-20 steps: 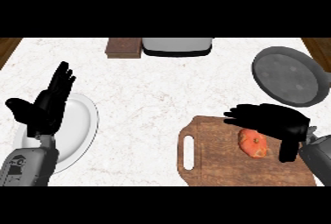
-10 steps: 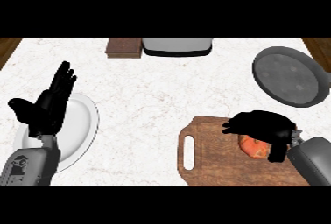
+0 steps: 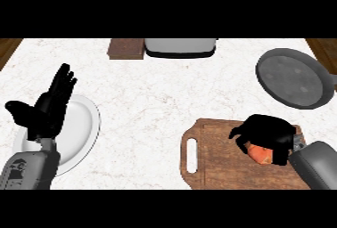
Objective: Pick the squash from the cutting board and place it in the pan
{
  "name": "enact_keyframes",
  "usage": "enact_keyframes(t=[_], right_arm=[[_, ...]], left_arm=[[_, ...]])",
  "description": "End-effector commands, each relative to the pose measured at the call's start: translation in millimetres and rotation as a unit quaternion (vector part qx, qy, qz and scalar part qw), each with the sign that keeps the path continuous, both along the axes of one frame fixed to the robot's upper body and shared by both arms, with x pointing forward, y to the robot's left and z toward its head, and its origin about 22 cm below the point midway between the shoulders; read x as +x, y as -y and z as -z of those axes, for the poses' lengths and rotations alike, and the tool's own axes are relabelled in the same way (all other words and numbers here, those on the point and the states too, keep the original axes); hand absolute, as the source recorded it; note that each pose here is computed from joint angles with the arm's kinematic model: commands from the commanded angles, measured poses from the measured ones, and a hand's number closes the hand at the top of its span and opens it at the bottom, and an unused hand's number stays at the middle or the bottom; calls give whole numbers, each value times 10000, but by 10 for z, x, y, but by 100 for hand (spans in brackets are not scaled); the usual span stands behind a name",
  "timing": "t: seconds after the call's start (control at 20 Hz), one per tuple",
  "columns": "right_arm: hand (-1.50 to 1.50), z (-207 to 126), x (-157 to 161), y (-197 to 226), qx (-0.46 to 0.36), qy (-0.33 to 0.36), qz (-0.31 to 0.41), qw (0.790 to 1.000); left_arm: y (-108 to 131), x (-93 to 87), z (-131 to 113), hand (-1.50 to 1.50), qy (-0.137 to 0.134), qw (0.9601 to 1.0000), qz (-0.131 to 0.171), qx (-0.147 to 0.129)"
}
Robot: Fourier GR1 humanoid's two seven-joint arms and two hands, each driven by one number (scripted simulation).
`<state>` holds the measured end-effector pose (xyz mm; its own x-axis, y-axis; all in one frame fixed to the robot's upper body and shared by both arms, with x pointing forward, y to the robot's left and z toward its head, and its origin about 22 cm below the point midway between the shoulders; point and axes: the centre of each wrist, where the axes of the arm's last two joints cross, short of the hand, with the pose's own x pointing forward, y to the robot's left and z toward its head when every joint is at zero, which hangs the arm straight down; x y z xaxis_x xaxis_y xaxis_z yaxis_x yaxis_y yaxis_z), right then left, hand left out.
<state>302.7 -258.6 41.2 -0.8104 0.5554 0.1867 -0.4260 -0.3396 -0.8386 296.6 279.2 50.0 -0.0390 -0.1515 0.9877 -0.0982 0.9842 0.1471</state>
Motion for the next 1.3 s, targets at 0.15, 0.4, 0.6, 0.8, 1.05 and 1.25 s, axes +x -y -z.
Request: enact_keyframes(t=[0.15,0.4,0.6,0.8,1.05,1.25], right_arm=[[150,224,-352,-386,4,-476,1971,9792],[150,11,-703,-569,344,63,3087,9505],[150,-333,-770,-760,1430,1372,3396,9195],[150,-817,-992,-611,2279,1970,3503,8869],[150,-1033,-1088,-491,2779,2328,3972,8431],[150,-1227,-1005,-385,3275,2148,4348,8109]], left_arm=[[-95,-30,-60,0,-45,9998,-211,3],[-171,-88,74,0,51,9998,-205,44],[-74,-36,22,0,-8,9999,-95,76],[-20,-100,149,0,-107,9998,-148,12],[-40,-31,59,0,96,9999,-109,68],[-158,78,-8,0,-26,9999,-79,81]])
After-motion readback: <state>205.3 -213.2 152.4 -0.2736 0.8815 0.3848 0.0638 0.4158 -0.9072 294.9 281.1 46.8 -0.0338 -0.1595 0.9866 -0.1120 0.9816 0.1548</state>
